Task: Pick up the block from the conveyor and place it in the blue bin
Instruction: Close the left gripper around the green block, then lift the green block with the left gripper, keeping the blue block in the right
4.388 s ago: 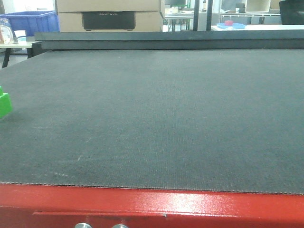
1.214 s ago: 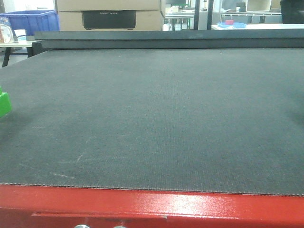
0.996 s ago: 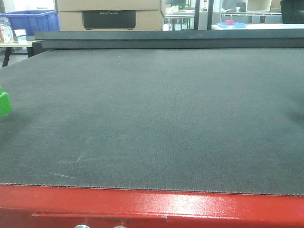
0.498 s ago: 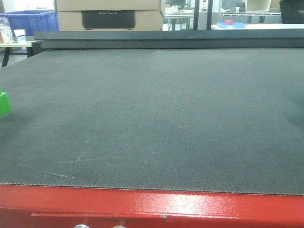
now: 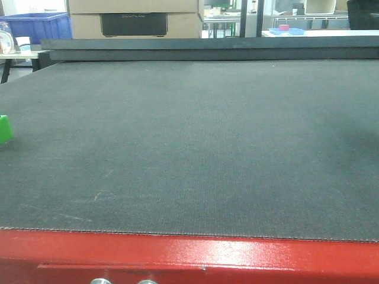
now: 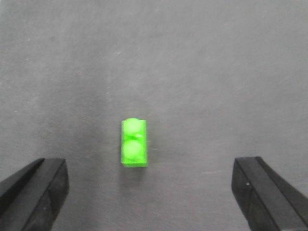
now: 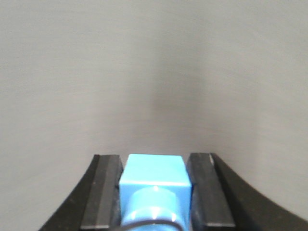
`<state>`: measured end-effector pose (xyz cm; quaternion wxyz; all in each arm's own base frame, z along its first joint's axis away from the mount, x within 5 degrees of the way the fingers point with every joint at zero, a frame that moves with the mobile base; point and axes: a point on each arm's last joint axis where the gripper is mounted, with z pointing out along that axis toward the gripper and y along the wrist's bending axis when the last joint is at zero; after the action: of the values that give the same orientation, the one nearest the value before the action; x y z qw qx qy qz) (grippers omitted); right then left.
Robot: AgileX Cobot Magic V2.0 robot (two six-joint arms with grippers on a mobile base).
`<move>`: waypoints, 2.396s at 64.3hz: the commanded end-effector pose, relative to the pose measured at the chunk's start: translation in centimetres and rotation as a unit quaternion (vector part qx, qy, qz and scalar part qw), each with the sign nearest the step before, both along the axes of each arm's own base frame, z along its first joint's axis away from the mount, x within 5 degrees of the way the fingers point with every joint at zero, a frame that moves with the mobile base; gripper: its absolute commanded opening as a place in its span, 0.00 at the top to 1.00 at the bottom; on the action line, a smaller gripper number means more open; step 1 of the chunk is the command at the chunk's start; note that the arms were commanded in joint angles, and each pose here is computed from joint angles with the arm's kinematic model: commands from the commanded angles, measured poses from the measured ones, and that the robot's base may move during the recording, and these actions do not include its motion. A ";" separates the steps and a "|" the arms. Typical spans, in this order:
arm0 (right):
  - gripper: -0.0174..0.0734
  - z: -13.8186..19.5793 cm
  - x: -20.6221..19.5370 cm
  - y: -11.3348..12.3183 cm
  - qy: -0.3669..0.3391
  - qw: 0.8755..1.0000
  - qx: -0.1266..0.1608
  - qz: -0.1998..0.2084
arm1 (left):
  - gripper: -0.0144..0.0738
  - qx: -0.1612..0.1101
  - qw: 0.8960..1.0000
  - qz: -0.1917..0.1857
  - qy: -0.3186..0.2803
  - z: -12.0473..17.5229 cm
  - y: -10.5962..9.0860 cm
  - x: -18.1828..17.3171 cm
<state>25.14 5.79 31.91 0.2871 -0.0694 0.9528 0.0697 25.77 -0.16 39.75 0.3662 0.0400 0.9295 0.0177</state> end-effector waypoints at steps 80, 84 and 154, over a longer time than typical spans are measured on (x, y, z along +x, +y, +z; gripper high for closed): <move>0.98 0.6 -1.9 2.2 -0.009 0.999 0.010 0.050 | 0.92 0.030 0.968 -0.015 0.248 -18.1 0.8 12.8; 0.98 0.6 -1.8 2.2 -0.013 0.999 0.011 0.050 | 0.96 0.028 0.967 -0.011 0.252 -18.1 0.8 12.7; 0.98 1.2 -7.4 -3.4 -0.142 0.988 0.020 -0.056 | 0.96 -0.037 0.993 -0.096 -0.049 -0.7 -6.3 -3.3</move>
<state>18.74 2.71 31.38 0.3858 -0.0198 0.9201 0.0649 24.04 -6.74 37.42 0.3773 0.1175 0.9177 -0.0404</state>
